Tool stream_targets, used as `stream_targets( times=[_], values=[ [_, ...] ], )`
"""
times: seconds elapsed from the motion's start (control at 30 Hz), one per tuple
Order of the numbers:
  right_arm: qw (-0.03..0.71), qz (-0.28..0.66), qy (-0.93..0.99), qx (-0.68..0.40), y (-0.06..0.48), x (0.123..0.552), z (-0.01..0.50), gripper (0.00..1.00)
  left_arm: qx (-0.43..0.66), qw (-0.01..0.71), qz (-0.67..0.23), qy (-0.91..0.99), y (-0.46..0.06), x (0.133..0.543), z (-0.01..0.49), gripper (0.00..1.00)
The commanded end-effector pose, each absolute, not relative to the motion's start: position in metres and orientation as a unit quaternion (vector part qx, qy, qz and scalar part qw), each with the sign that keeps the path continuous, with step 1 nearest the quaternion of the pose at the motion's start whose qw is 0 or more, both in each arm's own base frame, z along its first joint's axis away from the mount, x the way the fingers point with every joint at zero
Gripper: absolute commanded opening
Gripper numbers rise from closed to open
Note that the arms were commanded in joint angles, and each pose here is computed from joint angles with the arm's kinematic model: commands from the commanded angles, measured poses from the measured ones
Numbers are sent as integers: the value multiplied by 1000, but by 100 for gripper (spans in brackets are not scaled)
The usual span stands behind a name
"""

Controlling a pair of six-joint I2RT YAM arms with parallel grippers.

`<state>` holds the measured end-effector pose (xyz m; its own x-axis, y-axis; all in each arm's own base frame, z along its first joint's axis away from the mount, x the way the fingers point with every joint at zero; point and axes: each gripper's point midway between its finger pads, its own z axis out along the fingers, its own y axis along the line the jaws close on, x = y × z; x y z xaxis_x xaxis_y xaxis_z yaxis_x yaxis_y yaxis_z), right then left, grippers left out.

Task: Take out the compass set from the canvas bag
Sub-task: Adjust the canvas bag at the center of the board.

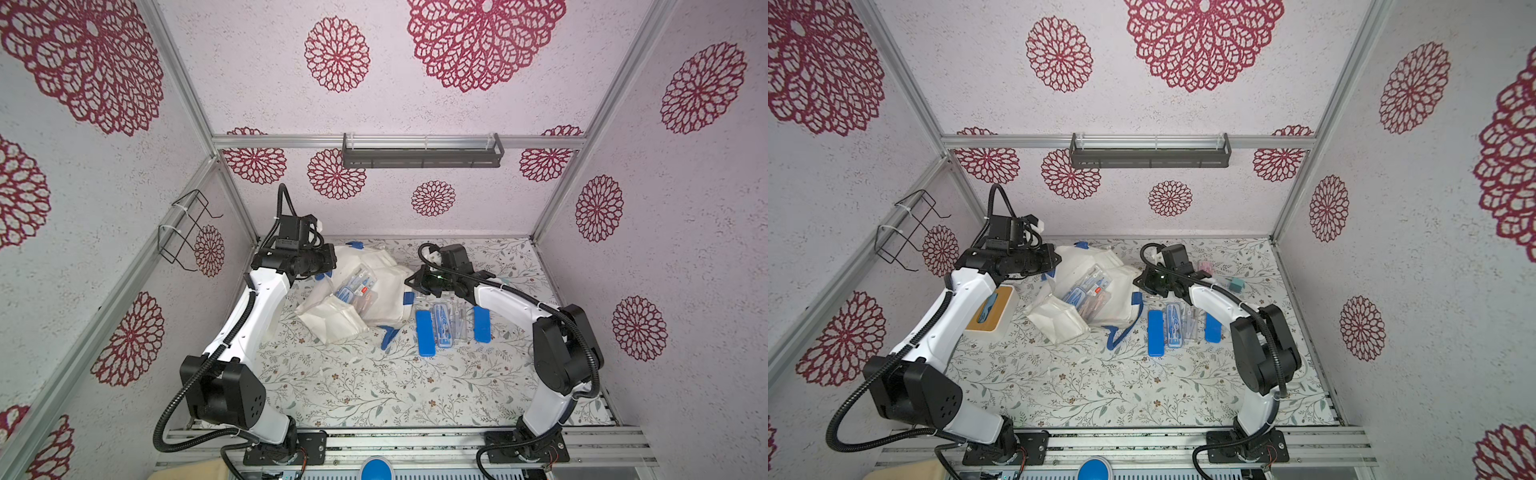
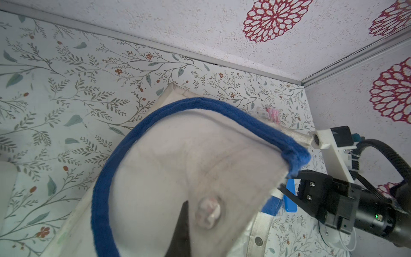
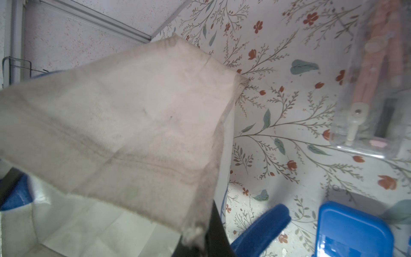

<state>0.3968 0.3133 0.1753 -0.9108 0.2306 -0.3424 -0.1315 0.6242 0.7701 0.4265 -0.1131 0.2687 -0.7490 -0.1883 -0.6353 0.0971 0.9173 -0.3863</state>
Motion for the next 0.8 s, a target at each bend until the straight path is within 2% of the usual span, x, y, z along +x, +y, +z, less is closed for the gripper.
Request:
stream_targets(
  times=[0.0, 0.1, 0.2, 0.43, 0.53, 0.6, 0.63, 0.7, 0.77],
  values=[
    [241, 462, 853, 17, 334, 385, 218, 4, 26, 436, -180, 881, -119, 449, 317, 0],
    [257, 459, 851, 5, 342, 379, 231, 3, 51, 456, -157, 875, -123, 457, 327, 0],
    [264, 449, 854, -1, 342, 374, 230, 3, 65, 444, -145, 882, -127, 460, 317, 0],
    [229, 423, 877, 0, 331, 355, 185, 6, 79, 402, -150, 900, -138, 427, 270, 0],
    [220, 409, 886, 9, 323, 351, 175, 22, 88, 390, -156, 903, -143, 407, 258, 0],
    [228, 405, 885, 24, 314, 354, 180, 45, 93, 389, -162, 902, -146, 397, 257, 0],
    [236, 404, 883, 33, 308, 356, 184, 51, 94, 389, -163, 902, -147, 393, 258, 0],
    [259, 401, 877, 60, 290, 363, 200, 58, 96, 392, -167, 900, -148, 387, 261, 0],
    [286, 399, 868, 76, 275, 367, 223, 59, 95, 394, -169, 898, -149, 384, 263, 0]
  ],
)
